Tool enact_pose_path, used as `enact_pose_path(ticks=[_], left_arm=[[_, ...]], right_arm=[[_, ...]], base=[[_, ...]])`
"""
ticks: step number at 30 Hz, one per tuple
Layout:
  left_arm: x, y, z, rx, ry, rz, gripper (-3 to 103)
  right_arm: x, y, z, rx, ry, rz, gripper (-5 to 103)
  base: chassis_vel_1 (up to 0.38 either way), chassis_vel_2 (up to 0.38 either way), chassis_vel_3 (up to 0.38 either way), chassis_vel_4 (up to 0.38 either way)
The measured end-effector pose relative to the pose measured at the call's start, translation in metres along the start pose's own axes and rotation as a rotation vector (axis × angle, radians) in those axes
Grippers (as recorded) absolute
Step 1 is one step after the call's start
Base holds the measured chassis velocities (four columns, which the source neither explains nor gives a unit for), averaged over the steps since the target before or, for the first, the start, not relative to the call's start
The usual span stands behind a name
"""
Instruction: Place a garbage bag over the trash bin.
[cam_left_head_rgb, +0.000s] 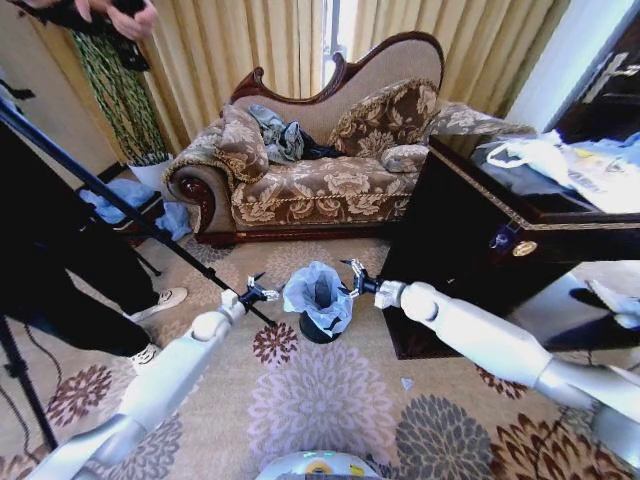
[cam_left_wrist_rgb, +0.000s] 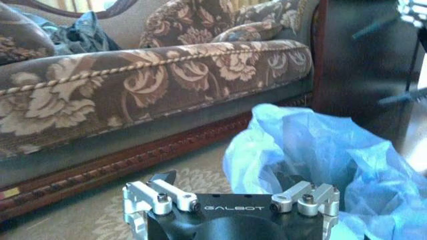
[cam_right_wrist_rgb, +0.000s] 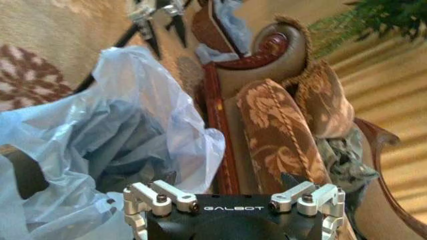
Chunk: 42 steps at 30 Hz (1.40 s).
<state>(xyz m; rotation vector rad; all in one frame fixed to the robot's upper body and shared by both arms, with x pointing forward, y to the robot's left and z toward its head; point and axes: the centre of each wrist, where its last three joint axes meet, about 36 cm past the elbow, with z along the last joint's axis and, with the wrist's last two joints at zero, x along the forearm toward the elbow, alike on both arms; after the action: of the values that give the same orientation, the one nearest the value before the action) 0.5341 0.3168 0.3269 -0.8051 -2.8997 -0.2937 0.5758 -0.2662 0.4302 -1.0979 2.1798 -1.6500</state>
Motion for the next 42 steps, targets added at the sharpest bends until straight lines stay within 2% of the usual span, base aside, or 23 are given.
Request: enact_pose_path(ticks=[5,10,13,20,23,29,35,36,42], left_arm=[[-0.022,-0.015,0.015,-0.017,-0.004,-0.013,101],[-0.038,-0.018,0.022,-0.023,-0.019,-0.050,98],[-0.048,-0.010,0.026,-0.013,-0.030,-0.089,98],[-0.049,0.006,0.025,0.011,-0.041,-0.123,98],[-0.048,0.009,0.027,0.012,-0.041,-0.125,98],[-0.049,0.013,0.029,0.022,-0.049,-0.124,98],[-0.052,0.019,0.029,0.029,-0.059,-0.132,98],[-0.052,0.021,0.028,0.030,-0.063,-0.136,95],[-0.059,0.027,0.026,0.028,-0.078,-0.147,99]], right_arm=[[-0.016,0.013,0.008,-0.047,0.029,0.050,100],[-0.040,0.026,0.011,-0.068,0.027,0.079,100],[-0.068,0.045,0.005,-0.086,0.024,0.083,100],[-0.106,0.059,0.002,-0.070,0.030,0.075,100],[-0.118,0.058,0.000,-0.073,0.032,0.092,100],[-0.141,0.041,-0.006,-0.097,0.032,0.139,100],[-0.146,0.024,-0.006,-0.159,0.049,0.174,100],[-0.147,0.020,-0.006,-0.183,0.058,0.177,100],[-0.156,0.010,-0.001,-0.239,0.092,0.191,100]], base=[[0.000,0.000,0.000,0.000],[0.000,0.000,0.000,0.000],[0.000,0.000,0.000,0.000],[0.000,0.000,0.000,0.000],[0.000,0.000,0.000,0.000],[0.000,0.000,0.000,0.000],[0.000,0.000,0.000,0.000],[0.000,0.000,0.000,0.000],[0.000,0.000,0.000,0.000]])
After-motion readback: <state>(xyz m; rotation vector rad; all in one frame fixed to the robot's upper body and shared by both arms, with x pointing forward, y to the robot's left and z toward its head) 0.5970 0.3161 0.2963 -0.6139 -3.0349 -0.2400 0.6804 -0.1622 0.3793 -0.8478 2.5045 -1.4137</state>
